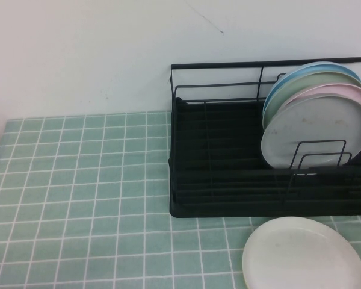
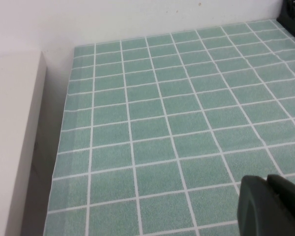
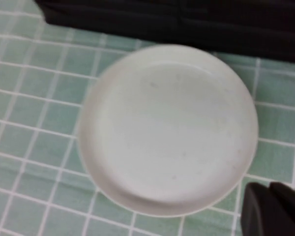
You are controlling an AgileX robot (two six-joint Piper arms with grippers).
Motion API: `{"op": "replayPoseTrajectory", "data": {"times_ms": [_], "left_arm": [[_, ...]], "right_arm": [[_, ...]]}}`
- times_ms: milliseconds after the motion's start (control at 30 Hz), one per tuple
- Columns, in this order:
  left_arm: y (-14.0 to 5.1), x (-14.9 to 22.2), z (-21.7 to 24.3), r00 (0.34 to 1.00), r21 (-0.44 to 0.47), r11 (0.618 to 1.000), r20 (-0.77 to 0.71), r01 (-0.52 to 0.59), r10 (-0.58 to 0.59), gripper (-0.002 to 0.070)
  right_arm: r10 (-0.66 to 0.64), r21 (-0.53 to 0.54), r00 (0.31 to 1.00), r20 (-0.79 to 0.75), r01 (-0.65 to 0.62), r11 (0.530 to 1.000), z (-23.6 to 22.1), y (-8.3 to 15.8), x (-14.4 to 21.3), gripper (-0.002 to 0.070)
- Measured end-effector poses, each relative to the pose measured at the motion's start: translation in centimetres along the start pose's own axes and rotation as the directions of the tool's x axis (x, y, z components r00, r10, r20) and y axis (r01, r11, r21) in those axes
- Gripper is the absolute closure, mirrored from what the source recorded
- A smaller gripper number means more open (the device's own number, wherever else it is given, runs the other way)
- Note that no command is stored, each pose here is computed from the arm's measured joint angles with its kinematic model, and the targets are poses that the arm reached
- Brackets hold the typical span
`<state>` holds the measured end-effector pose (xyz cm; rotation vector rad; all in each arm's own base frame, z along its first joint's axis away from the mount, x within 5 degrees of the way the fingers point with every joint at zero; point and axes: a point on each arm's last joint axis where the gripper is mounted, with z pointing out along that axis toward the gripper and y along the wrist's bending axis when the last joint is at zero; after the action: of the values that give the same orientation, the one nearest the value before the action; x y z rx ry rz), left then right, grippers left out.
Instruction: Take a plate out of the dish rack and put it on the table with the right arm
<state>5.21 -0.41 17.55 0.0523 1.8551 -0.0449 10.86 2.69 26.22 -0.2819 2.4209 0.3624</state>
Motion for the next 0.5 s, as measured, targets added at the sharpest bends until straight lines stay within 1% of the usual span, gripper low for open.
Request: {"op": "replayPoseTrajectory", "data": {"times_ms": [100,200,267,333,400,500], "left_arm": [[0.0,0.0,0.0,1.000,0.000,1.000,0.000,0.000,0.000,0.0678],[0.0,0.0,0.0,1.000,0.000,1.000,0.000,0.000,0.000,0.0678],[0.0,0.0,0.0,1.000,0.000,1.000,0.000,0.000,0.000,0.0678],[0.0,0.0,0.0,1.000,0.000,1.000,0.000,0.000,0.000,0.0678],[0.0,0.0,0.0,1.000,0.000,1.000,0.000,0.000,0.000,0.0678],[0.0,0.0,0.0,1.000,0.000,1.000,0.000,0.000,0.000,0.0678]], "right_arm": [[-0.040,-0.004,0.995,0.093,0.040,0.999,-2.0,1.1,0.9,0.0668],[-0.097,0.043,0.981,0.169,0.091,0.995,-3.5,1.6,1.7,0.0671],[-0.143,0.097,0.971,0.189,0.127,0.987,-4.1,1.5,2.2,0.0672],[-0.161,0.130,0.965,0.207,0.136,0.982,-4.4,1.5,2.5,0.0673],[-0.173,0.165,0.953,0.249,0.134,0.977,-4.4,1.2,2.3,0.0674],[-0.194,0.250,0.921,0.337,0.111,0.962,-3.5,0.2,2.3,0.0675]]}}
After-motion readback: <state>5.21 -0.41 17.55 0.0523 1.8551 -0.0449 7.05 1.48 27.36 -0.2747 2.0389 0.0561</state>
